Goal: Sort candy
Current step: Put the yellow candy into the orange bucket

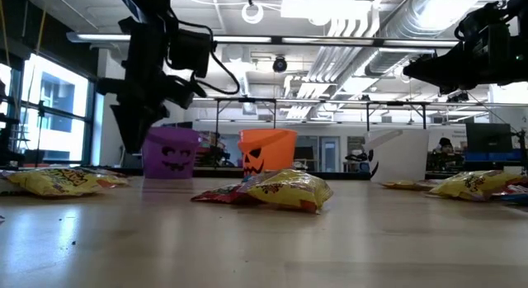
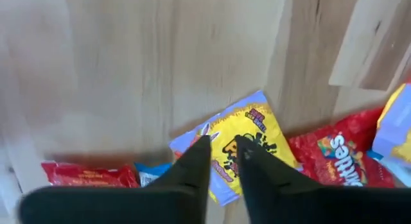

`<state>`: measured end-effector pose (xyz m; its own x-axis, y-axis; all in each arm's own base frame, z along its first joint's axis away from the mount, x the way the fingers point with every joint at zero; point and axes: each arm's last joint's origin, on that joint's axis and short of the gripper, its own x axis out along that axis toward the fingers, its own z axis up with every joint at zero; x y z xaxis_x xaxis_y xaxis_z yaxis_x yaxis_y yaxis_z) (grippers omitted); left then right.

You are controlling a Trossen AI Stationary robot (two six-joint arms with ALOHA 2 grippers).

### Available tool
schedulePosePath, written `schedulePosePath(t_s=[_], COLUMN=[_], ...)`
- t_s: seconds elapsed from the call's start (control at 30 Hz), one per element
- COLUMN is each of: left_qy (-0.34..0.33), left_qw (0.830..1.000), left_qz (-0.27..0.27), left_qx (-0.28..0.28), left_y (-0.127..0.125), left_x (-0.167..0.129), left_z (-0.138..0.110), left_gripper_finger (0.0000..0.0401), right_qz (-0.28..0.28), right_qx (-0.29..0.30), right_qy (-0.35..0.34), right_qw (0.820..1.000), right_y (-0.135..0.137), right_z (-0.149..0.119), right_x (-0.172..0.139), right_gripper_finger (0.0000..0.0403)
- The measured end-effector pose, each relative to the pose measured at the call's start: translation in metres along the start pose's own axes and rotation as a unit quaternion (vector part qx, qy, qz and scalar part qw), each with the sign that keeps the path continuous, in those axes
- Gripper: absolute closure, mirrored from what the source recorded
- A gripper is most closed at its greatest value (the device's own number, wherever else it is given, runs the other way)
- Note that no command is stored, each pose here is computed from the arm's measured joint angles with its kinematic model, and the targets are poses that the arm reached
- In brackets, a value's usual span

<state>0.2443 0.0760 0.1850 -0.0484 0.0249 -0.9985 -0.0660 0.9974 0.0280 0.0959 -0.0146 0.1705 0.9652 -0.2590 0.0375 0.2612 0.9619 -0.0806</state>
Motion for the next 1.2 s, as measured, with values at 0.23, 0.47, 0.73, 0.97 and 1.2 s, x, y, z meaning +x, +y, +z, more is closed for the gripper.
schedulePosePath(t_s=[0.23, 0.47, 0.73, 0.97, 1.2], left_qy=[0.024, 0.096, 0.147, 0.107, 0.039], left_qw=[0.998, 0.988, 0.979, 0.984, 0.991], left_qz=[-0.057, -0.02, 0.024, 0.04, 0.056], left_qx=[0.03, 0.121, 0.136, 0.139, 0.112], left_y=[-0.009, -0.026, -0.032, -0.032, -0.022], left_x=[0.017, 0.046, 0.062, 0.05, 0.027], left_z=[0.008, 0.018, 0.021, 0.021, 0.019], left_gripper_finger=[0.0217, 0.019, 0.0207, 0.0313, 0.0389], right_qz=[0.0, 0.0, 0.0, 0.0, 0.0], right_qx=[0.0, 0.0, 0.0, 0.0, 0.0], right_qy=[0.0, 0.0, 0.0, 0.0, 0.0], right_qw=[1.0, 1.0, 1.0, 1.0, 1.0], right_y=[0.0, 0.0, 0.0, 0.0, 0.0], right_z=[0.0, 0.0, 0.0, 0.0, 0.0], right_x=[0.0, 0.0, 0.0, 0.0, 0.0], right_gripper_finger=[0.0403, 0.0403, 0.0403, 0.0403, 0.0403])
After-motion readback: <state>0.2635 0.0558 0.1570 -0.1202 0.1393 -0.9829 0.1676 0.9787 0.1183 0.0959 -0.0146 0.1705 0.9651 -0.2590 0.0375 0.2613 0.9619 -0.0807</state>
